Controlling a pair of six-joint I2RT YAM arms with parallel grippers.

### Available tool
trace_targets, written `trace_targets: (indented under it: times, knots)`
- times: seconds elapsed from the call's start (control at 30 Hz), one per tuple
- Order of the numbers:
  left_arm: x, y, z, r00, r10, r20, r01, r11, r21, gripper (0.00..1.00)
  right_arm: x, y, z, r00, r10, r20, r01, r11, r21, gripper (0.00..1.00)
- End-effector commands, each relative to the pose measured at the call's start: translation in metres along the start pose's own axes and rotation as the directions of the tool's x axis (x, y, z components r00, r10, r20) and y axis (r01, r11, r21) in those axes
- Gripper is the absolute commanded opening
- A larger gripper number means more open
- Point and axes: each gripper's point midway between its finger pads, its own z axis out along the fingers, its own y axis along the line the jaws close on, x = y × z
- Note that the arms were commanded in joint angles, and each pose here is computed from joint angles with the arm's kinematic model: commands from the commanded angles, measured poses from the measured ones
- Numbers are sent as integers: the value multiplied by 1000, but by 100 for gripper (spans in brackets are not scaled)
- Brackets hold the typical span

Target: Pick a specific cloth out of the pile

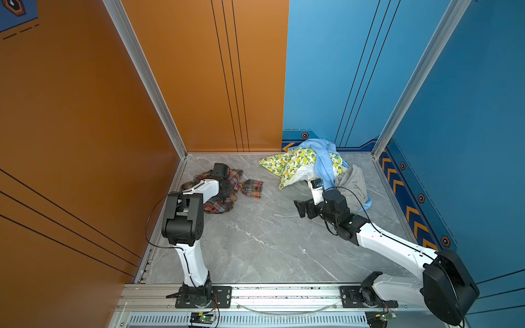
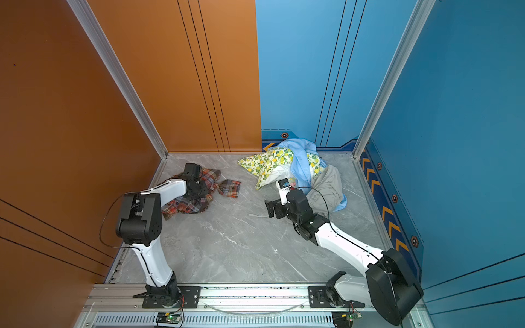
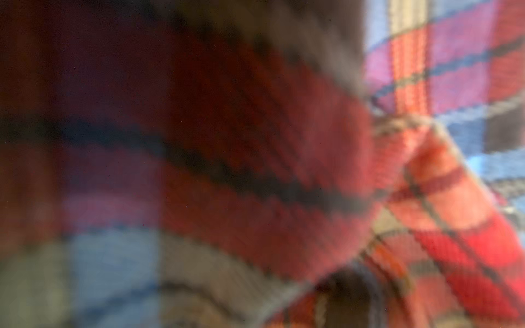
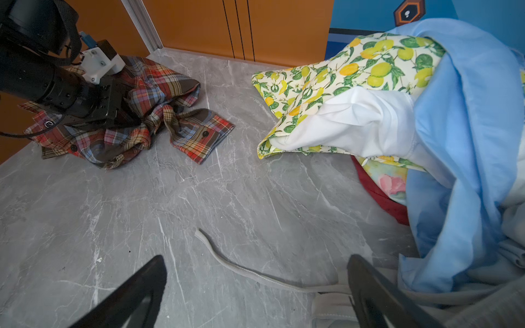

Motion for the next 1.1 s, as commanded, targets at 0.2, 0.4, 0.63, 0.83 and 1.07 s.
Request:
trace_targets:
  times: [0.2,0.4,0.63,0.83,1.07]
  knots:
    - [-4,10,18,945,-322,-62,320,946,-43,0,1,0,17,999,30,-15,-30,1000,-1,100]
    - [-11,15,25,842,-539,-19,536,841,-75,0,-4,0,17,1000,25,-6,-25,1000,-6,100]
    - [-12,40,24,702,-708,77,711,691,-130,0,-9,-6,14,1000,20,3,-20,1000,4,100]
    - [-10,68,11,581,-794,177,812,552,-192,0,-9,-13,14,1000,22,5,-22,1000,8,100]
    - [-11,78,10,461,-857,228,884,422,-200,0,-7,-17,18,1000,31,-2,-31,999,6,100]
